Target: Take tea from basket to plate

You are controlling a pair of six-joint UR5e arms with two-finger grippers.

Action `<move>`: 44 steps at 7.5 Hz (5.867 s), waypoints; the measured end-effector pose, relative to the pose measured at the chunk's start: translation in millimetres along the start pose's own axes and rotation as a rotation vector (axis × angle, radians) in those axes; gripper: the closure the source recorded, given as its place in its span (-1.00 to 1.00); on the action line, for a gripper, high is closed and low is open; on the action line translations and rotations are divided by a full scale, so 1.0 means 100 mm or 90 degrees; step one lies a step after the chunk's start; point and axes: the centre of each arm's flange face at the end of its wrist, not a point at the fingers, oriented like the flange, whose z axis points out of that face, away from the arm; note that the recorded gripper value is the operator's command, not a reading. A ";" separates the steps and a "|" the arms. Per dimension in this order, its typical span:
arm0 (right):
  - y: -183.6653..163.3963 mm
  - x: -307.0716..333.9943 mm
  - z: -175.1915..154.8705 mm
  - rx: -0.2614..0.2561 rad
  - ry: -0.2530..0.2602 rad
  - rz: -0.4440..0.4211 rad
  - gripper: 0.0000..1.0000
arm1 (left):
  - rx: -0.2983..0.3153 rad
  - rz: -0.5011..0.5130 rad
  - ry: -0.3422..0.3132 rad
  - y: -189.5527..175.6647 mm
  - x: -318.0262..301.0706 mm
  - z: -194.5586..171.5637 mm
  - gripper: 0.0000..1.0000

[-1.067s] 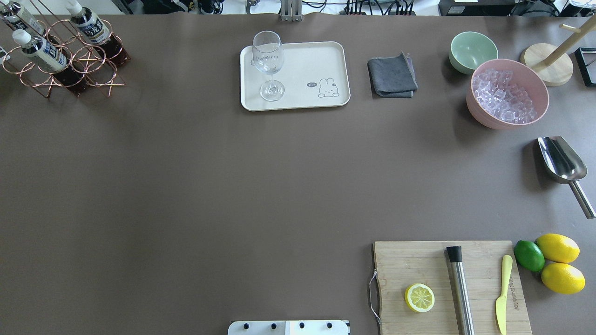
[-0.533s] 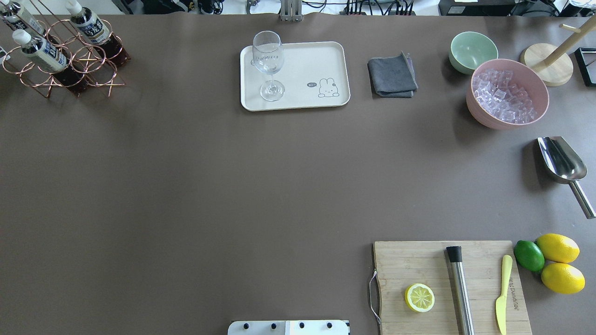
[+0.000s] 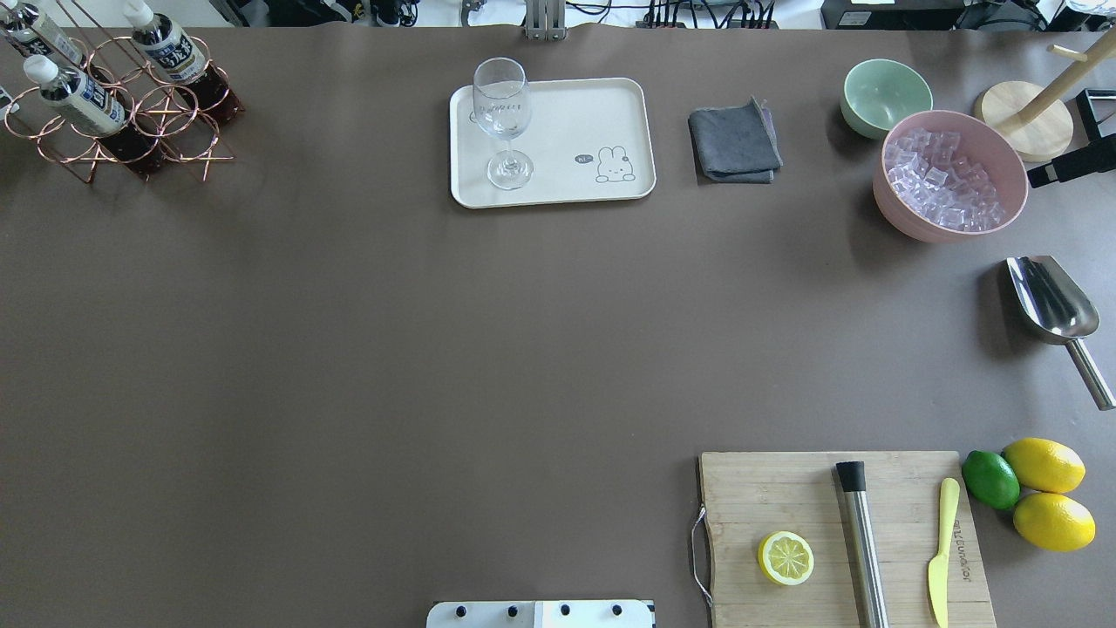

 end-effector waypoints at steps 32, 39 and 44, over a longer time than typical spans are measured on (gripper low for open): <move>-0.27 -1.68 0.15 0.179 -0.162 -0.341 -0.99 | -0.081 -0.179 0.016 1.43 -0.98 -1.64 1.00; -0.27 -1.75 0.15 0.231 -0.159 -0.378 -1.00 | -0.156 -0.139 -0.115 4.20 -2.77 -1.18 1.00; -0.24 -1.75 0.13 0.243 -0.166 -0.388 -1.00 | -0.185 -0.109 -0.163 4.96 -3.38 -0.91 1.00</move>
